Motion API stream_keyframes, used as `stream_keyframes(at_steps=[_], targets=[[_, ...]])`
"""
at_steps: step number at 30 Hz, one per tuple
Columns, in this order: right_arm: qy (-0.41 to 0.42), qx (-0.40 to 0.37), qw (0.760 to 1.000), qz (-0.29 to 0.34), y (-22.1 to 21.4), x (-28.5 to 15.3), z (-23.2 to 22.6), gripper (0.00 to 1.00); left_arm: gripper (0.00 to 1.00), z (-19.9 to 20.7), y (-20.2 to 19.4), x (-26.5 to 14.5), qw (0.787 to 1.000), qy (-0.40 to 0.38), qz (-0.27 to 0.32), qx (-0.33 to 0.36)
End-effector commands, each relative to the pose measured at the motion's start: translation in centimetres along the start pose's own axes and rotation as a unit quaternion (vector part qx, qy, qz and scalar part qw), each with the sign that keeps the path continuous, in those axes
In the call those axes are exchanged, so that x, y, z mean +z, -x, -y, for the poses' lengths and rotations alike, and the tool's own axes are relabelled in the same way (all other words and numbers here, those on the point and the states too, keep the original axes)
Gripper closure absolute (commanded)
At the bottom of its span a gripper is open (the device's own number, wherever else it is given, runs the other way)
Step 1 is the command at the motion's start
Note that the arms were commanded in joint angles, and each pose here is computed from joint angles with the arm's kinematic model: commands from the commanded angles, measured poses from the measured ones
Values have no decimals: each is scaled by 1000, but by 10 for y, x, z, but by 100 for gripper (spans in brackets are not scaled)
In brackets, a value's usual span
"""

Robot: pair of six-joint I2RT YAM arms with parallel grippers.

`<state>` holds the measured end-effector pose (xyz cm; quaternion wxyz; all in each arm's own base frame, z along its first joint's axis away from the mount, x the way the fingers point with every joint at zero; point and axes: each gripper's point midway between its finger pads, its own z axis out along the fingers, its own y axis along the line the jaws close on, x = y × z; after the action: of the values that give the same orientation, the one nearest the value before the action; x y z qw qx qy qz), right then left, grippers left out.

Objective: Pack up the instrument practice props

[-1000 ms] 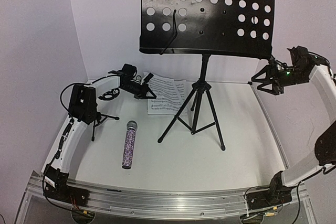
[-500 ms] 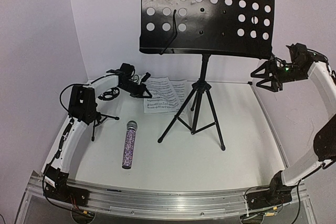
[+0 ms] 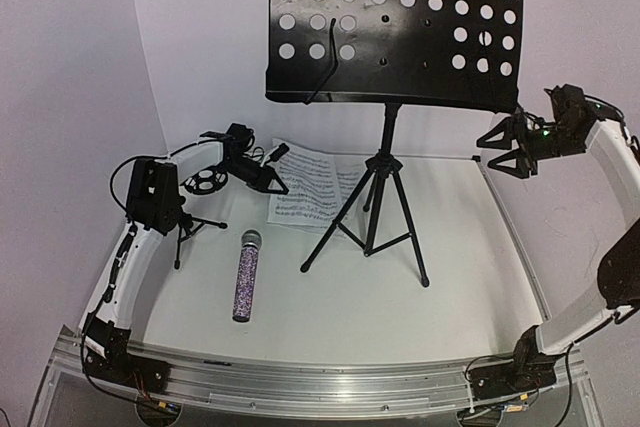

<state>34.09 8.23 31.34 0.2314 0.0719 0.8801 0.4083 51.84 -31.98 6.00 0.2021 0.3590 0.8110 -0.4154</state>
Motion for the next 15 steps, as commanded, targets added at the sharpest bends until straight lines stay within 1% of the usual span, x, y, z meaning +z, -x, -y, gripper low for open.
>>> stream_keyframes(at_steps=[1, 6, 11, 14, 15], targets=[[4, -7, 1000, 21, -2, -10, -9, 32, 100, 55, 46, -43, 995, -60, 53, 59], [-1, 0, 1000, 22, -8, -8, -13, 32, 100, 69, 53, -52, 992, -92, 66, 60], [-13, -3, 1000, 15, -17, 1, -19, 31, 100, 61, 25, -43, 993, -101, 29, 46], [-25, -6, 1000, 12, -20, 8, -21, 31, 100, 43, 5, -33, 996, -75, -1, 43], [-25, -15, 1000, 3, -26, 15, -27, 31, 100, 35, 0, -29, 997, -61, -9, 45]])
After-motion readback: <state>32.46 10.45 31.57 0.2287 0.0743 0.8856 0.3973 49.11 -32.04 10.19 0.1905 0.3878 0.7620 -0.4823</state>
